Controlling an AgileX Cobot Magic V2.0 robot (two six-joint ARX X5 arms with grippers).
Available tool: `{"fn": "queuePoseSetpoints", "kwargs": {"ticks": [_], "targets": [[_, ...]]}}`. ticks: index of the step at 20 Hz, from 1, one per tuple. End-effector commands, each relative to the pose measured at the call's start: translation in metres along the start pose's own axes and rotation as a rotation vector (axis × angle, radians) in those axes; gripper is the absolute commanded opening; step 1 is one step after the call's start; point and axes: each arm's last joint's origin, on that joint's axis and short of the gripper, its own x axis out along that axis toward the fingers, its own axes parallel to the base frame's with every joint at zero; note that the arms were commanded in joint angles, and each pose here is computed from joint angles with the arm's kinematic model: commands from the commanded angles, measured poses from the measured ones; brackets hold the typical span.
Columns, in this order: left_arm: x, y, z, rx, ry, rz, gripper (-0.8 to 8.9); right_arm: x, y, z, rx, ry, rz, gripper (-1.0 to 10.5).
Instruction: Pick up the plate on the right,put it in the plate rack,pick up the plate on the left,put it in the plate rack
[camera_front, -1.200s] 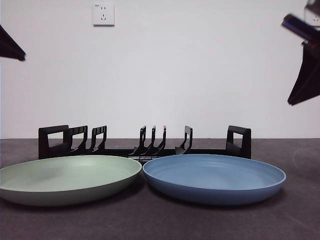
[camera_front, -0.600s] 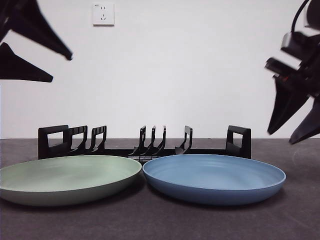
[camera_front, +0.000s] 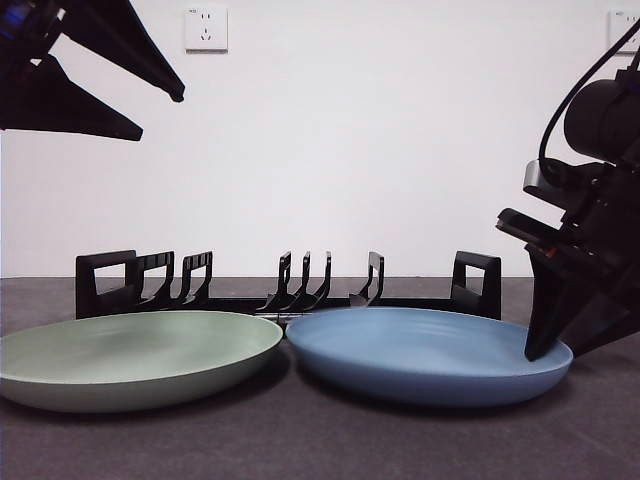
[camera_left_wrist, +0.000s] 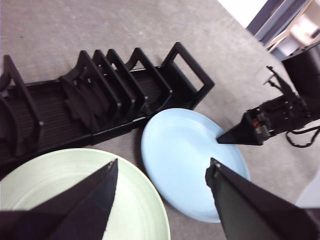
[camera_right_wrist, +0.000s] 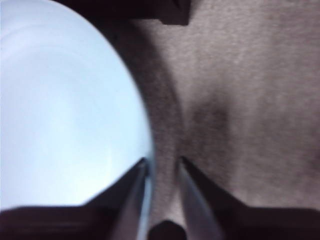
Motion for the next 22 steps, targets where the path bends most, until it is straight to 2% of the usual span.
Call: {"fn": "queuePoseSetpoints", "kwargs": {"ticks": [1,3,8,11,15,17,19,22], "targets": [[0.002,-0.003,-0.001,0.029,0.006,-0.004,3.05,0.004,-0.001,-0.005,0.028,0.028,-0.008,-0.1],[0.003,-0.006,-0.002,0.061,0.010,-0.017,3.05,-0.001,0.000,-0.003,0.032,0.009,-0.012,-0.1],[0.009,-0.028,-0.006,0.327,0.037,-0.101,3.06,-0.041,0.015,-0.001,0.025,-0.114,0.007,-0.1],[0.009,-0.055,-0.003,0.539,0.049,-0.070,3.07,-0.068,0.025,0.001,0.004,-0.181,0.019,-0.1],[0.005,-0.101,-0.005,0.978,0.040,0.037,3.11,-0.090,0.036,0.014,-0.003,-0.167,0.021,-0.1],[0.009,-0.118,-0.017,1.154,0.071,0.055,3.11,-0.097,0.042,0.020,-0.016,-0.182,0.029,-0.1],[0.017,-0.128,-0.033,1.255,0.153,0.036,3.11,-0.105,0.046,0.024,-0.015,-0.172,0.029,-0.1],[0.034,-0.136,-0.053,1.353,0.267,0.025,3.11,-0.113,0.053,0.027,-0.028,-0.153,0.034,-0.1]]}}
